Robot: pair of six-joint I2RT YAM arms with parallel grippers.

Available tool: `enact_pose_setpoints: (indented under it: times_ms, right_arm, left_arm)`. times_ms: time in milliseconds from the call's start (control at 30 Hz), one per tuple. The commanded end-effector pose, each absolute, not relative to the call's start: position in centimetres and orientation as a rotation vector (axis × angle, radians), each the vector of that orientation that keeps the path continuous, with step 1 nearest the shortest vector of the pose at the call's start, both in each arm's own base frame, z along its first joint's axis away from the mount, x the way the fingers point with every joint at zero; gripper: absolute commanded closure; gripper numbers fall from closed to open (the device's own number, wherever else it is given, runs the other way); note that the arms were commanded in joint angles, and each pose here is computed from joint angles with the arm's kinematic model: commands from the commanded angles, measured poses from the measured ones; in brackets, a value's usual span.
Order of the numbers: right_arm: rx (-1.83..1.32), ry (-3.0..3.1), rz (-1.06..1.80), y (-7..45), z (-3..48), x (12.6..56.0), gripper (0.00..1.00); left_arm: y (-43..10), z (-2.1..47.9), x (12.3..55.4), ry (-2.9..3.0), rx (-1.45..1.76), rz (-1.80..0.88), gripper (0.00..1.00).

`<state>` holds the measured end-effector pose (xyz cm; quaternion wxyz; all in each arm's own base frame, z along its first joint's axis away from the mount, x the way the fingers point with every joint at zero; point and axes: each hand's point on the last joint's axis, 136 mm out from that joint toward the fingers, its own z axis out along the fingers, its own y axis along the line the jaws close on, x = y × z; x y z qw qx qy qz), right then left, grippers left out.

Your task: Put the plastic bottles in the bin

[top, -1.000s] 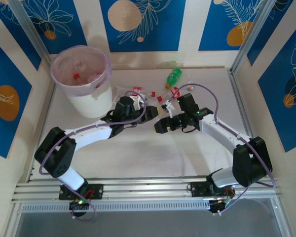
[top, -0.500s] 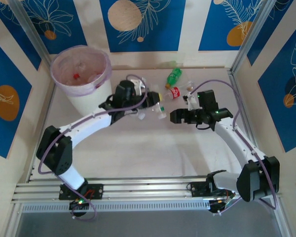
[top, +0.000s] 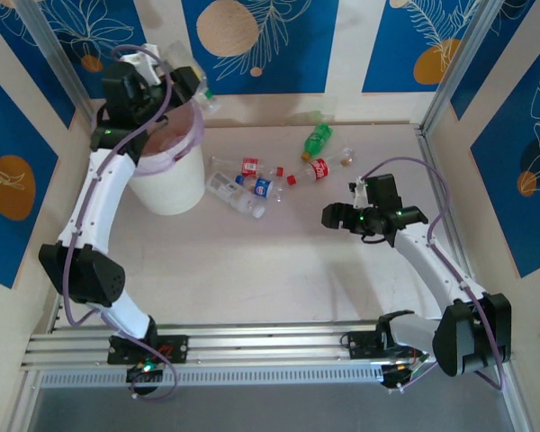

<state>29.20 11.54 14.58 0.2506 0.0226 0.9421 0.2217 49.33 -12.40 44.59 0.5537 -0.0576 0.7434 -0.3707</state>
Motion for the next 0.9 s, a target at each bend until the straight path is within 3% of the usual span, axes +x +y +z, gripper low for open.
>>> enact_pose_setpoints:
  times_ms: [0,300,867]
  right_arm:
    - [0.082,2.586,0.527,10.8,14.0,28.9,0.18]
    - [0.081,2.624,0.456,9.9,12.7,28.5,0.18]
    - [0.063,2.631,0.417,10.4,12.5,28.4,0.18]
  left_arm:
    - [-7.5,41.8,51.0,1.830,-0.262,-0.757,1.00]
    - [0.1,34.8,52.4,1.897,-0.550,-0.625,1.00]
    - [-0.8,22.7,54.7,2.122,-0.626,-0.672,1.00]
